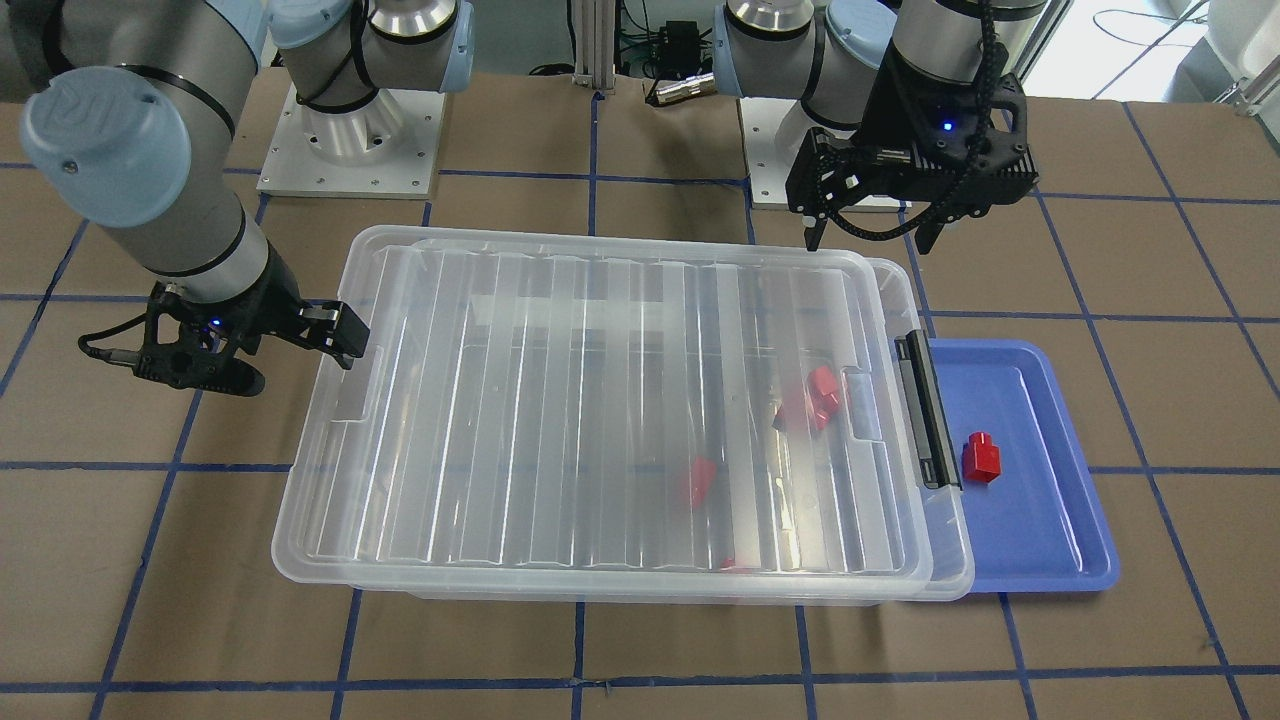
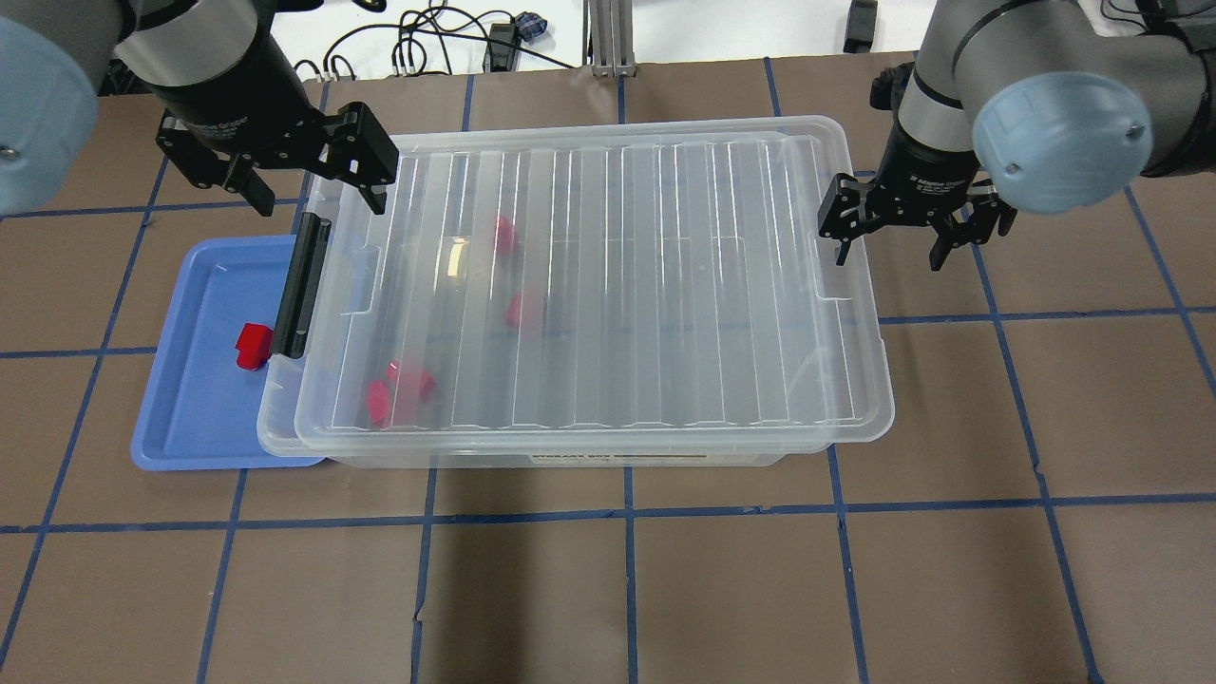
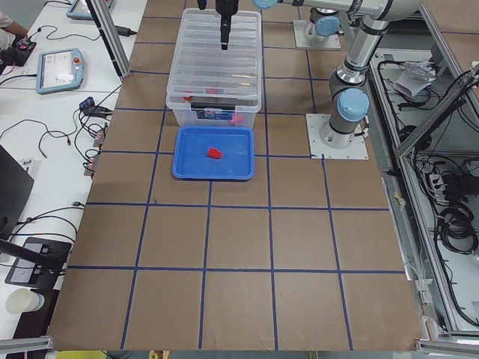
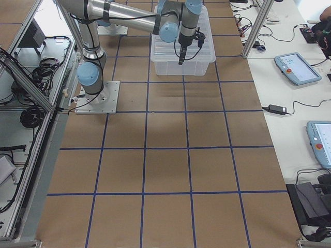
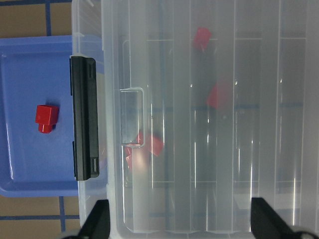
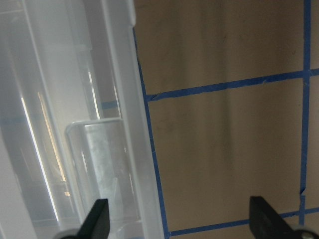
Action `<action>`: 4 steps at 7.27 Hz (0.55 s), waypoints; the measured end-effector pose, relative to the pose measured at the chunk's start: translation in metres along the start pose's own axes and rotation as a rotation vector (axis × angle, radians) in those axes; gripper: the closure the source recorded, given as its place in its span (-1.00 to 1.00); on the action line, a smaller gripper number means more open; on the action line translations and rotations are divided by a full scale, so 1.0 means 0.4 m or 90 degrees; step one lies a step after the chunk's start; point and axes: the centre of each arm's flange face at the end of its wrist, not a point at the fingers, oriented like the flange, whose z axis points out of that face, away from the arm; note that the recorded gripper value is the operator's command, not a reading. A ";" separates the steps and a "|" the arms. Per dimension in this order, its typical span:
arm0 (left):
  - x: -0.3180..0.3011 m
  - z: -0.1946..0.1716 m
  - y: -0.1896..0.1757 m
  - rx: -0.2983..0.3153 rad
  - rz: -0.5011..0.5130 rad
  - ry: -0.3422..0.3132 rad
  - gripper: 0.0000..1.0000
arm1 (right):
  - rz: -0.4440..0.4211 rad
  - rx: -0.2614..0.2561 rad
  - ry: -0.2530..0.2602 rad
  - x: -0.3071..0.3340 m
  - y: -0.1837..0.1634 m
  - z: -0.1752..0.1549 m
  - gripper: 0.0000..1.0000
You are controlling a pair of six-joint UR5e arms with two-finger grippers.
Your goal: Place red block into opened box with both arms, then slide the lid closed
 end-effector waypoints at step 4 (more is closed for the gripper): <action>0.002 0.000 0.006 -0.004 -0.005 0.004 -1.00 | -0.012 -0.016 0.003 0.000 -0.019 0.038 -1.00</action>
